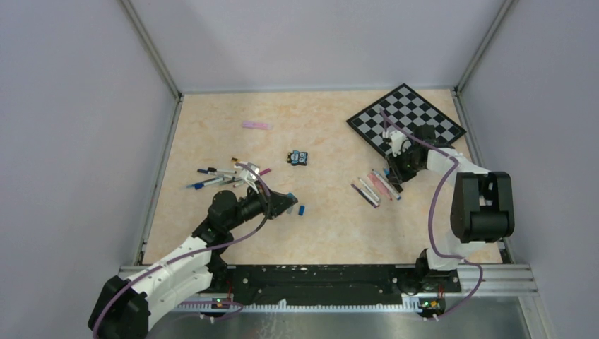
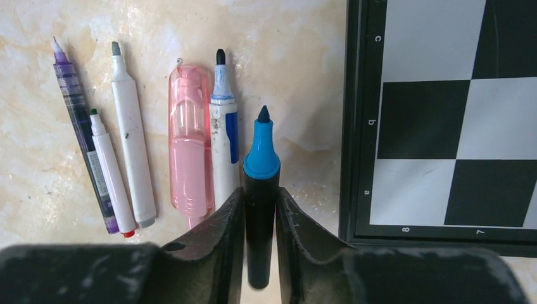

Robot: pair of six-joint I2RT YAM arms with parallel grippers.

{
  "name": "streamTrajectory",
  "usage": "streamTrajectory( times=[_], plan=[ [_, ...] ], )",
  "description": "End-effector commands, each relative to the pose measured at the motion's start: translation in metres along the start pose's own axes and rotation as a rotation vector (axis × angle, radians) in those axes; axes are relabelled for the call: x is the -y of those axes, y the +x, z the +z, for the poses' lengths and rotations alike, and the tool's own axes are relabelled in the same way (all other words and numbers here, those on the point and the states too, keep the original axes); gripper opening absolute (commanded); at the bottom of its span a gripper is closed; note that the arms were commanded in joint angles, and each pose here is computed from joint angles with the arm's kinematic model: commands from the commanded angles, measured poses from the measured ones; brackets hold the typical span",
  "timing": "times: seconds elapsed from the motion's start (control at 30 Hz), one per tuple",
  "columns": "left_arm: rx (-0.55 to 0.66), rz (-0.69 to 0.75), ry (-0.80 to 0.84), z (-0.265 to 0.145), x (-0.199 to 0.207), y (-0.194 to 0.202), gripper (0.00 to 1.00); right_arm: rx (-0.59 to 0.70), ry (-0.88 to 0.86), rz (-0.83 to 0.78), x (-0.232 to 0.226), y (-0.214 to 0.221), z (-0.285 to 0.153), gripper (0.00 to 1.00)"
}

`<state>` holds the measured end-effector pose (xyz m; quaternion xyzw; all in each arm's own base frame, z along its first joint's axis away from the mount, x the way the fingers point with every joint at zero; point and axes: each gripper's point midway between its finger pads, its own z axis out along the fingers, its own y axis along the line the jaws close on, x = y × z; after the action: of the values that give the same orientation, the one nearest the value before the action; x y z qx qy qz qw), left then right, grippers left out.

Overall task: Open the pen caps
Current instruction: Place the pen at the center of the board, then place the pen cap at the center of the board.

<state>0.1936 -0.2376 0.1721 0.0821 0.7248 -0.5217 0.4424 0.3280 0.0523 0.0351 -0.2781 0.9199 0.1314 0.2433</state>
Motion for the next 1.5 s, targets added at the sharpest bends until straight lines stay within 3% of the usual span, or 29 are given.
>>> streamTrajectory(
  times=[0.0,0.6,0.87,1.2,1.47],
  plan=[
    [0.007,0.021,0.016,0.000,0.002,-0.001,0.01,0.035,-0.005,-0.005,0.003,-0.017,-0.004,0.27],
    [-0.004,0.017,0.039,-0.001,0.007,-0.001,0.03,0.148,-0.153,-0.024,-0.036,-0.034,-0.029,0.29],
    [-0.054,-0.023,0.037,0.005,0.005,0.007,0.03,0.269,-0.306,-0.085,-0.072,-0.052,-0.056,0.29],
    [-0.249,-0.129,-0.291,0.028,-0.038,0.025,0.00,0.385,-0.352,-0.148,-0.094,-0.063,-0.082,0.29],
    [-0.382,0.031,-0.553,0.056,-0.049,0.052,0.03,0.404,-0.343,-0.164,-0.096,-0.066,-0.088,0.29]
  ],
)
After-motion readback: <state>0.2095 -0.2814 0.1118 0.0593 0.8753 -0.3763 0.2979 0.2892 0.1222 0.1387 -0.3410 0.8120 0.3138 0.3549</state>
